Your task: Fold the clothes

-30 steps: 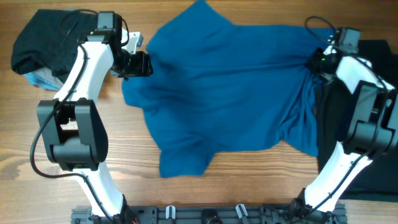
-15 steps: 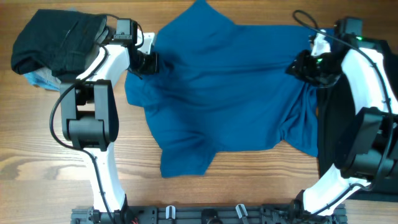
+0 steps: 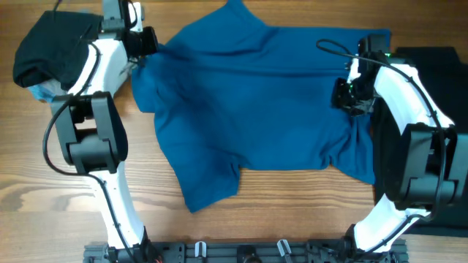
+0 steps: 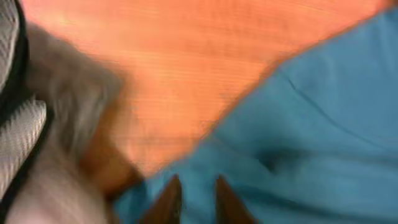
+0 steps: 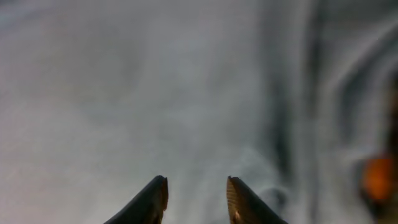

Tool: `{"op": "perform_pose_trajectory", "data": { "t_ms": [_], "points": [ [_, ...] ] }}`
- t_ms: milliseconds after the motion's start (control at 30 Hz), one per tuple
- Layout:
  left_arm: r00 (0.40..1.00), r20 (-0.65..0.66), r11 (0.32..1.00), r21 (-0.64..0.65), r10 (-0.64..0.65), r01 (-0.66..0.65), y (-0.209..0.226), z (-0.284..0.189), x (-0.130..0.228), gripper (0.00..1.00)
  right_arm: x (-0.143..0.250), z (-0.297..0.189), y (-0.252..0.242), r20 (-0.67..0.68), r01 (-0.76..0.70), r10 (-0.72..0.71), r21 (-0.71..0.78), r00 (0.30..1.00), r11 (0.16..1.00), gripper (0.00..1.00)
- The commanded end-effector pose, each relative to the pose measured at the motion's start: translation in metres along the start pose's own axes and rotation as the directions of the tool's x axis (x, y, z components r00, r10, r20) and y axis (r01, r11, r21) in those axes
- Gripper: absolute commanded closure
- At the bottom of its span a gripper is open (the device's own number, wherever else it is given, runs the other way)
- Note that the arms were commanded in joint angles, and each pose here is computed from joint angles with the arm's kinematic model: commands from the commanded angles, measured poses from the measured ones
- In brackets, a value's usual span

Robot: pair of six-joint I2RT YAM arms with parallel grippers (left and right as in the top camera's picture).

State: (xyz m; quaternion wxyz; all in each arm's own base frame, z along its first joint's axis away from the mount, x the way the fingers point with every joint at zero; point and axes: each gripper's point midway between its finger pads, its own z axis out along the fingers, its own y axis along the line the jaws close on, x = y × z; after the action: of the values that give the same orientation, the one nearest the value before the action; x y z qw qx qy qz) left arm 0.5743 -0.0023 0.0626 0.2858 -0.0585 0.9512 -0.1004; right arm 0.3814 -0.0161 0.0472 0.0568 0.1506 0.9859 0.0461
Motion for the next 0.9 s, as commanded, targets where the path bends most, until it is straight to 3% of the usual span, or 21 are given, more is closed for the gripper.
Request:
{"op": "perform_pose_trajectory", "data": {
  "t_ms": [0, 133, 267, 367, 433, 500, 667, 733, 800, 867],
  "points": [
    [0.997, 0.014, 0.991, 0.114, 0.070, -0.071, -0.033, -0.054, -0.014, 0.74, -0.027, 0.003, -0.051, 0.101, -0.154, 0.144, 0.095, 0.984, 0.984, 0.85],
    [0.976, -0.190, 0.986, 0.149, 0.104, -0.077, -0.041, -0.063, 0.037, 0.70, -0.020, 0.032, -0.060, 0.030, -0.174, 0.172, 0.092, 0.985, 0.980, 0.94],
    [0.951, -0.283, 0.985, 0.152, 0.122, -0.080, -0.043, -0.077, 0.061, 0.67, 0.003, 0.075, -0.076, -0.091, -0.169, 0.188, 0.178, 0.978, 0.969, 0.96],
    [0.928, -0.357, 0.988, 0.147, 0.107, -0.057, -0.044, -0.095, 0.078, 0.66, -0.013, 0.084, -0.122, -0.005, -0.221, 0.233, 0.301, 0.972, 0.928, 0.96],
    [0.903, -0.419, 0.989, 0.140, 0.093, -0.037, -0.043, -0.103, 0.093, 0.66, -0.032, 0.070, -0.166, 0.076, -0.346, 0.339, 0.287, 0.938, 0.893, 0.96],
    [0.885, -0.454, 0.989, 0.144, 0.102, -0.040, -0.042, -0.108, 0.102, 0.70, -0.046, 0.057, -0.174, 0.064, -0.331, 0.325, 0.176, 0.943, 0.927, 0.95],
    [0.899, -0.426, 0.989, 0.143, 0.104, -0.046, -0.046, -0.130, 0.095, 0.74, -0.063, 0.015, -0.125, 0.083, -0.188, 0.194, -0.076, 0.978, 0.979, 0.73],
    [0.917, -0.389, 0.995, 0.078, 0.086, -0.061, -0.040, -0.146, 0.085, 0.73, -0.058, -0.010, -0.113, 0.087, -0.193, 0.203, -0.115, 0.975, 0.974, 0.66],
    [0.914, -0.398, 0.996, 0.059, 0.078, -0.060, -0.039, -0.162, 0.089, 0.71, -0.037, -0.029, -0.108, 0.029, -0.264, 0.269, -0.112, 0.963, 0.958, 0.65],
    [0.871, -0.489, 0.998, 0.055, 0.039, -0.013, -0.041, -0.168, 0.113, 0.79, -0.020, -0.038, -0.103, -0.028, -0.277, 0.275, -0.118, 0.961, 0.954, 0.66]
  ]
}}
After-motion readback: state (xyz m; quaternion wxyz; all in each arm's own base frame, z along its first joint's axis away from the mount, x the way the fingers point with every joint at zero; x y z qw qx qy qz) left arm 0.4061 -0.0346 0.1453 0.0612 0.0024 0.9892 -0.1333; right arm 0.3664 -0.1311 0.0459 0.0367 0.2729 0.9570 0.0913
